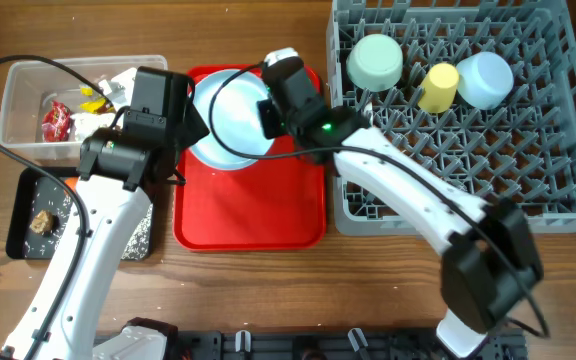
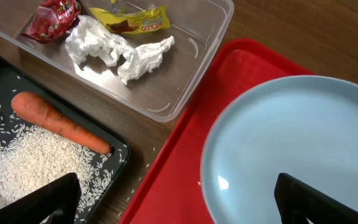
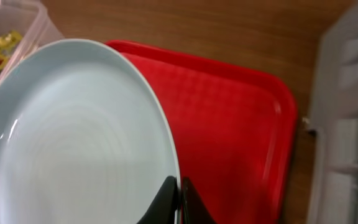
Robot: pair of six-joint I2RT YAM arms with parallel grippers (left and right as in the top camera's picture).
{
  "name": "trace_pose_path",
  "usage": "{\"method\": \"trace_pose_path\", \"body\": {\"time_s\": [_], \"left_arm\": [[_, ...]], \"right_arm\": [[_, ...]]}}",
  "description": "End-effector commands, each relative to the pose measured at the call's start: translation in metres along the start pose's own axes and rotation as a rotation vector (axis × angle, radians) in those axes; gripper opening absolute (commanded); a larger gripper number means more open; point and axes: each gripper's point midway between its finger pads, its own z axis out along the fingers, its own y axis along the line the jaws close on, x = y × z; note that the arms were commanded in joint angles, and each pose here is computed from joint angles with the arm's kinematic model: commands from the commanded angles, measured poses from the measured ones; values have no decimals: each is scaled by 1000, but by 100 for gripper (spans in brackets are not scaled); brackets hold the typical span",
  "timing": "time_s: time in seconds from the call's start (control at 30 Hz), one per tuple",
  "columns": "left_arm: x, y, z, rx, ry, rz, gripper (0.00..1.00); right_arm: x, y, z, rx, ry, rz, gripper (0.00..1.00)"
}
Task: Sort waste into correct bins and load items into the dishwasher rack
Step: 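Grip the light-blue plate rim and lift it with the right gripper, then carry the plate into the rack and stand it upright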
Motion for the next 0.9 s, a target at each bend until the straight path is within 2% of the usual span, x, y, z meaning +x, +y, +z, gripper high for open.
{"method": "trace_pose_path", "body": {"time_s": [0.0,0.2,0.33,0.47,0.57,0.87], "left_arm": [[-7,3,-7,1,-30,-22,100],[-7,3,-7,1,-30,-22,100],[-7,3,-7,1,-30,-22,100],[-7,3,-7,1,-30,-22,100],[-7,3,-7,1,-30,-22,100],[-7,3,-7,1,-30,-22,100]], "right_arm": [[-36,-58,-56,231,-113,37,4],[-29,-154,-128,612,-53,-48,4],[-6,-205,-146,739,68,-39,4],[5,-260,-166,877,118,34,4],[10,-282,-178,954,138,56,4],[1,-288,-175,947,185,-106,4]]}}
